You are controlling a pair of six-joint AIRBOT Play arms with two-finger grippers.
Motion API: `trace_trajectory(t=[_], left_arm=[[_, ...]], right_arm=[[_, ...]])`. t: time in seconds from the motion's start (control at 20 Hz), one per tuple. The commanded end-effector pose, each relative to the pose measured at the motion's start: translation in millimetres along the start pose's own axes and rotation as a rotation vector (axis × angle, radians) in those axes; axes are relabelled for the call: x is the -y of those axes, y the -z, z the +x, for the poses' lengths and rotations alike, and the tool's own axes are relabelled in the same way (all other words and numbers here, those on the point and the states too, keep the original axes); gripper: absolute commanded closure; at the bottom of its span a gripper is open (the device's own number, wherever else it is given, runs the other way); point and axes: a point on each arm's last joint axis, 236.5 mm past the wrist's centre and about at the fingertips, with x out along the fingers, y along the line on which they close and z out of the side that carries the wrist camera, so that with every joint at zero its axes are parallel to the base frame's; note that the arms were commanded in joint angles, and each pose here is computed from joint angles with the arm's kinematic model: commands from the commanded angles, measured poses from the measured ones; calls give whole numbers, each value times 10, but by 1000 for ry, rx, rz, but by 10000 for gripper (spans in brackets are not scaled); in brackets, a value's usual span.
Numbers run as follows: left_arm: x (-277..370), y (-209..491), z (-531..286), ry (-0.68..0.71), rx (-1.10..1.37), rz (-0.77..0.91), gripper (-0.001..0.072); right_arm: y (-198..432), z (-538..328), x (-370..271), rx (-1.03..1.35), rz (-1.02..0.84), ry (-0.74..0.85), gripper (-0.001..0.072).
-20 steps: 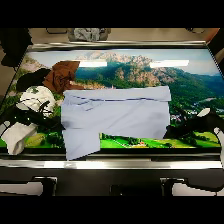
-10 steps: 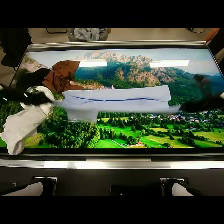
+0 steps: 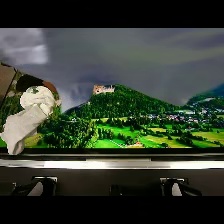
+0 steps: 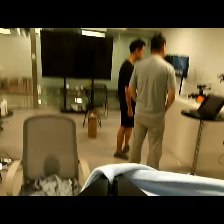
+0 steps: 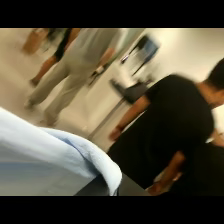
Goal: Fold the shirts.
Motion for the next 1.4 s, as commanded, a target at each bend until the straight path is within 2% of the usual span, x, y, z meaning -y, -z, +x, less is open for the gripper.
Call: trace_trajectory(t=[0.0, 0.25, 0.4, 0.45, 0.7, 0.85, 1.0, 1.1, 1.2, 1.35], left_arm=[[260, -515, -607, -25, 157, 39, 681], [187, -241, -487, -32, 49, 25, 681], [-58, 398, -77, -36, -167, -25, 681], [-188, 745, 113, -38, -273, -58, 681], [-761, 3187, 844, -3, -881, -240, 681], [-821, 4654, 1000, 22, -1135, -347, 680], [-860, 5645, 1248, 5, -1217, -402, 680], [-958, 6051, 1461, -38, -1180, -424, 679], [-1088, 6236, 1694, -78, -1113, -434, 679], [-1274, 6205, 2068, -107, -1006, -413, 679]], right_arm=[[-332, -632, 266, 91, 29, 116, 663], [-133, -467, 120, 12, 43, 49, 663], [444, 58, -271, -203, 92, -123, 664], [724, 294, -476, -302, 102, -208, 664], [2495, 1256, -2163, -857, 194, -839, 665], [3412, 1674, -3070, -1078, 109, -979, 665], [3875, 2192, -3916, -1070, 140, -961, 663], [3994, 2585, -4216, -1000, 212, -863, 663], [3949, 2986, -4287, -890, 305, -750, 663], [3784, 3429, -4133, -727, 347, -613, 663]])
